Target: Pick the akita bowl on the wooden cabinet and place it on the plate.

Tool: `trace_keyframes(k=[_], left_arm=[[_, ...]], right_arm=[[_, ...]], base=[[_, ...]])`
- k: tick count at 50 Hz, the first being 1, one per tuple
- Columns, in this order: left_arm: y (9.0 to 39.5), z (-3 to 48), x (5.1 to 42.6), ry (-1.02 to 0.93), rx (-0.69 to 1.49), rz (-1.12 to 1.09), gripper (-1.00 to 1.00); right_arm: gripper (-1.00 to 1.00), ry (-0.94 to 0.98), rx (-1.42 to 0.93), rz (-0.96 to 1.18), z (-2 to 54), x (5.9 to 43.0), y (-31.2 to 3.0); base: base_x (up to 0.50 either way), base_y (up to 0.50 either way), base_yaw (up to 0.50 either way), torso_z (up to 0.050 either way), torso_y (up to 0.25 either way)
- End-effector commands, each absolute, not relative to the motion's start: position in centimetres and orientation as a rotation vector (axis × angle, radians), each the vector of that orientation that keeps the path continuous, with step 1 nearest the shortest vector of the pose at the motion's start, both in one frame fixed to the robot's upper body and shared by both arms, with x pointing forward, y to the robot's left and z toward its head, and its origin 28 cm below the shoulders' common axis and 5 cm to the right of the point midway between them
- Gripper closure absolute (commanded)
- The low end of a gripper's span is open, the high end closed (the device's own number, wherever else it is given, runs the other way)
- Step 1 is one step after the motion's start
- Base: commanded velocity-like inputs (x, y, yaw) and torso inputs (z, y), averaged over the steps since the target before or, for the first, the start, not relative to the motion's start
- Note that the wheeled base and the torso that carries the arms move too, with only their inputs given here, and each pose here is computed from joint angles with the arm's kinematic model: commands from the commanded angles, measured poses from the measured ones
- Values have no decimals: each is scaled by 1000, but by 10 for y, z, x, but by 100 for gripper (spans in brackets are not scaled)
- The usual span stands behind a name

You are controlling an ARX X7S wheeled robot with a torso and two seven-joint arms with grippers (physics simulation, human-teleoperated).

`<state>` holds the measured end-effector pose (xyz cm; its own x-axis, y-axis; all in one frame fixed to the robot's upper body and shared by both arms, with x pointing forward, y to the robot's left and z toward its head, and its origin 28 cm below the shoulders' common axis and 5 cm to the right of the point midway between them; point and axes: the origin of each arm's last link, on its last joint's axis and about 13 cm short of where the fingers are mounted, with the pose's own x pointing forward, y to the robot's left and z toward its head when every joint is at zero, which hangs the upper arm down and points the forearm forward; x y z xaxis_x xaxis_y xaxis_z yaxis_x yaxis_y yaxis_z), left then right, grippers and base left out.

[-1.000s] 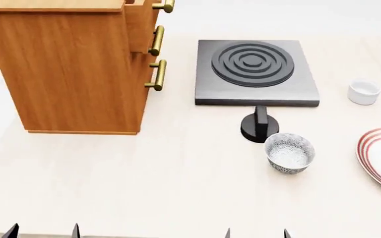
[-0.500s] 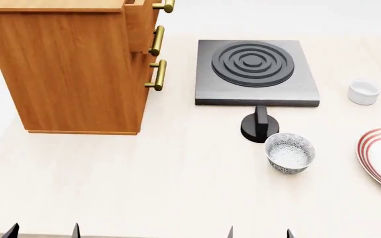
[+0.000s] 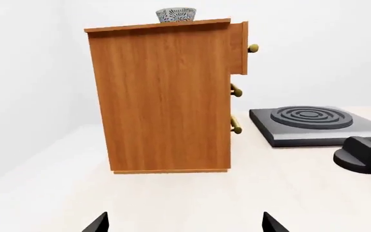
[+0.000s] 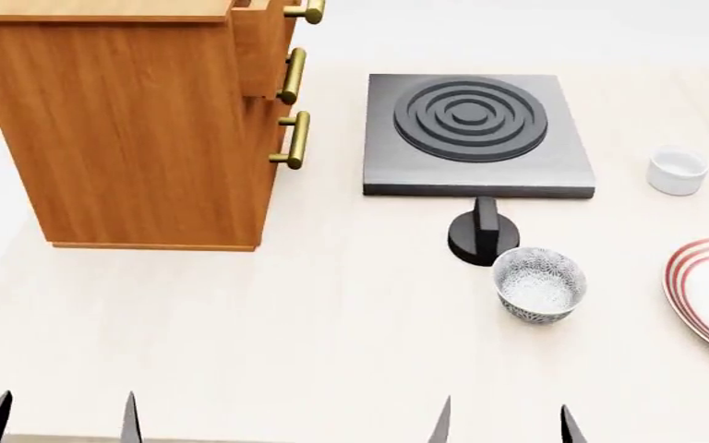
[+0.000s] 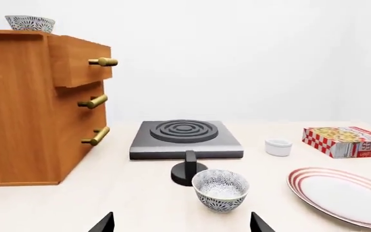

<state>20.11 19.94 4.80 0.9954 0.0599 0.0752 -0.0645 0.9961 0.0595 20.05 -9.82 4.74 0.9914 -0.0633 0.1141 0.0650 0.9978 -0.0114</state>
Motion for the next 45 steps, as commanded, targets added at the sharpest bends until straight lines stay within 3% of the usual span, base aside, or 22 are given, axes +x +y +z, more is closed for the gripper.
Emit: trace_keyframes(k=[1,27,35,45], left_arm=[[199,76,194,-139,74,107,-100],[198,110,187,-200,68,14,-100],[199,137,182,-244,50,-10,-100],[199,183,196,-291,67,-65,-100]], right_arm=[[-100,-196,-11,-81,83,187,-98],[-100,-361,-15,-150,150,158,-85],[-100,-356,30,-229,162,156,-83],[-100,-409,-33,-123,169,148,-77]], base=[[0,0,0,0,0],[0,0,0,0,0],[0,0,0,0,0],[0,0,0,0,0]])
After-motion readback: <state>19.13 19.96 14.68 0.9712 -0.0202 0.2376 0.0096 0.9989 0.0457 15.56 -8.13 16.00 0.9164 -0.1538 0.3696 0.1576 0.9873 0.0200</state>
